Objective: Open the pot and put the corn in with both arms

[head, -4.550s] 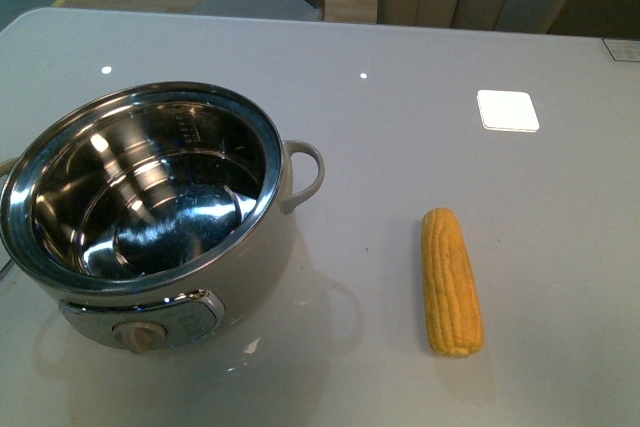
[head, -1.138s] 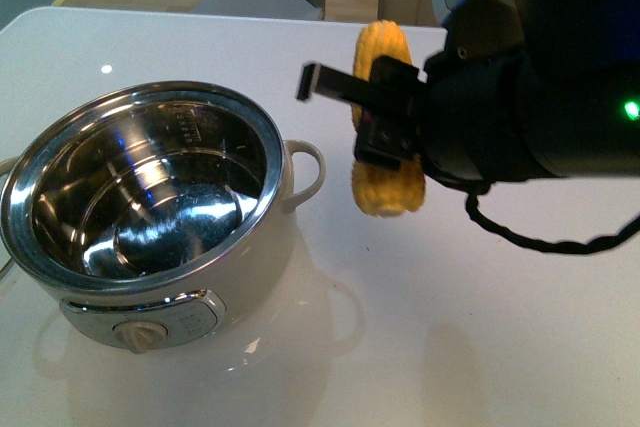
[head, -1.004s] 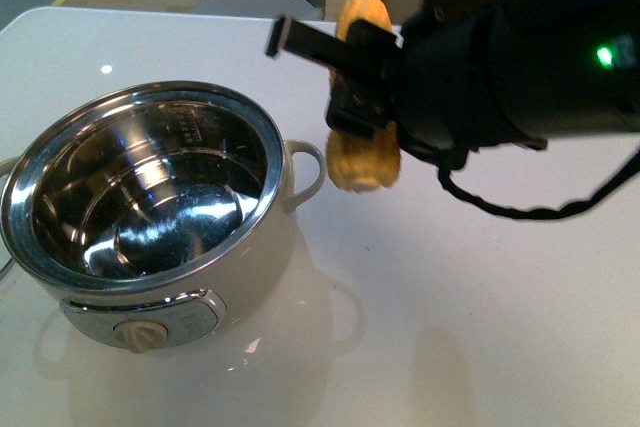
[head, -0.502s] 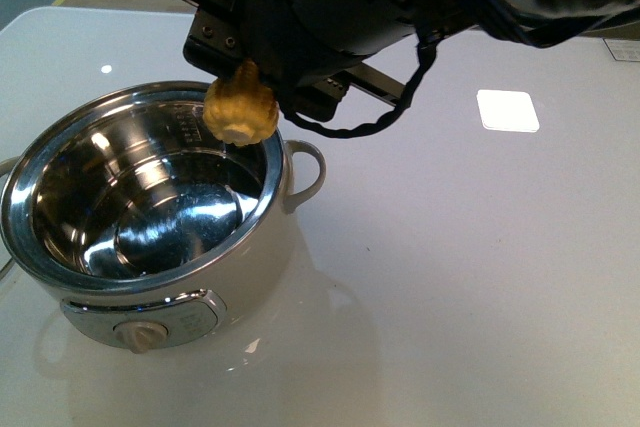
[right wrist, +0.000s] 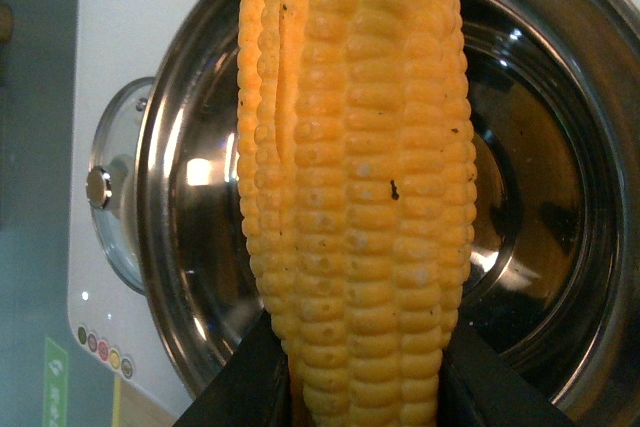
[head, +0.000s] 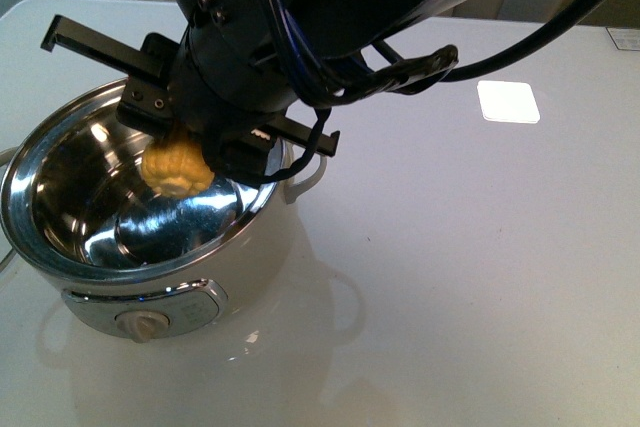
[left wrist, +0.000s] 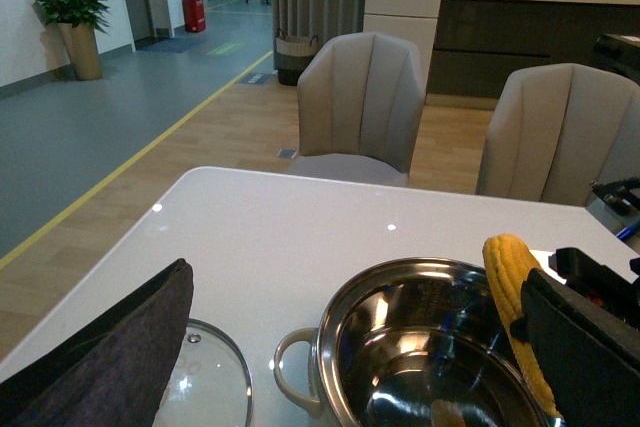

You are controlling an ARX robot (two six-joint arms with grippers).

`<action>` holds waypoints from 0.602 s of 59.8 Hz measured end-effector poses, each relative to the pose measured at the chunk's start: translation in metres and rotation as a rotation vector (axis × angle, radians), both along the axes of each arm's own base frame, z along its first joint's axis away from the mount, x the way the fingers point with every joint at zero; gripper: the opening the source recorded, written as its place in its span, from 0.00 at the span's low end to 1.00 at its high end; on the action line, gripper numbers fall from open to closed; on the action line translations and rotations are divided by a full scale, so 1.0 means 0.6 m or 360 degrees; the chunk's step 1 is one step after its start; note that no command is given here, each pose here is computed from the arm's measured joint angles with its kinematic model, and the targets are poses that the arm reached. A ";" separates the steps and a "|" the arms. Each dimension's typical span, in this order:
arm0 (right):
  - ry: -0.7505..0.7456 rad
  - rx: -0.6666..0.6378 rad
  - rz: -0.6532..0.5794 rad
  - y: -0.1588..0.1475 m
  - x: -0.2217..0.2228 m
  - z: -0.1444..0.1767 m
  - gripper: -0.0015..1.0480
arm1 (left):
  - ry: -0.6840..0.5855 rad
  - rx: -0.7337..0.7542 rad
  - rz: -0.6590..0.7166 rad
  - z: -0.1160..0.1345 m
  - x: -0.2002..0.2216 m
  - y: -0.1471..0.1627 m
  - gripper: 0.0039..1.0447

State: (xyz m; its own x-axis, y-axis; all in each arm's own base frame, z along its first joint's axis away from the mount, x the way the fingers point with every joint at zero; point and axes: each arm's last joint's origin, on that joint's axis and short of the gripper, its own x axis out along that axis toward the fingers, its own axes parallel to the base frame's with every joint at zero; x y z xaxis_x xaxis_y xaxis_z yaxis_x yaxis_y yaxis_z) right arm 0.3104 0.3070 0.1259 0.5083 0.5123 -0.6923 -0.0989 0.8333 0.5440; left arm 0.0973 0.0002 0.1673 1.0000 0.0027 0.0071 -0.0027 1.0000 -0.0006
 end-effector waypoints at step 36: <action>0.0052 -0.0008 0.0002 0.000 -0.005 -0.016 0.54 | 0.0000 0.0000 0.0000 0.000 0.000 0.000 0.94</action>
State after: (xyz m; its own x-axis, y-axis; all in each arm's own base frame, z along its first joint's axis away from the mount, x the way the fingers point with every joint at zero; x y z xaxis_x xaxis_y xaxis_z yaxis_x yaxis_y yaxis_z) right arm 0.3071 0.3069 0.1165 0.4844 0.5095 -0.7112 -0.0821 0.8358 0.5428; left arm 0.0973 0.0002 0.1673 1.0000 0.0027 0.0071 -0.0027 1.0000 -0.0006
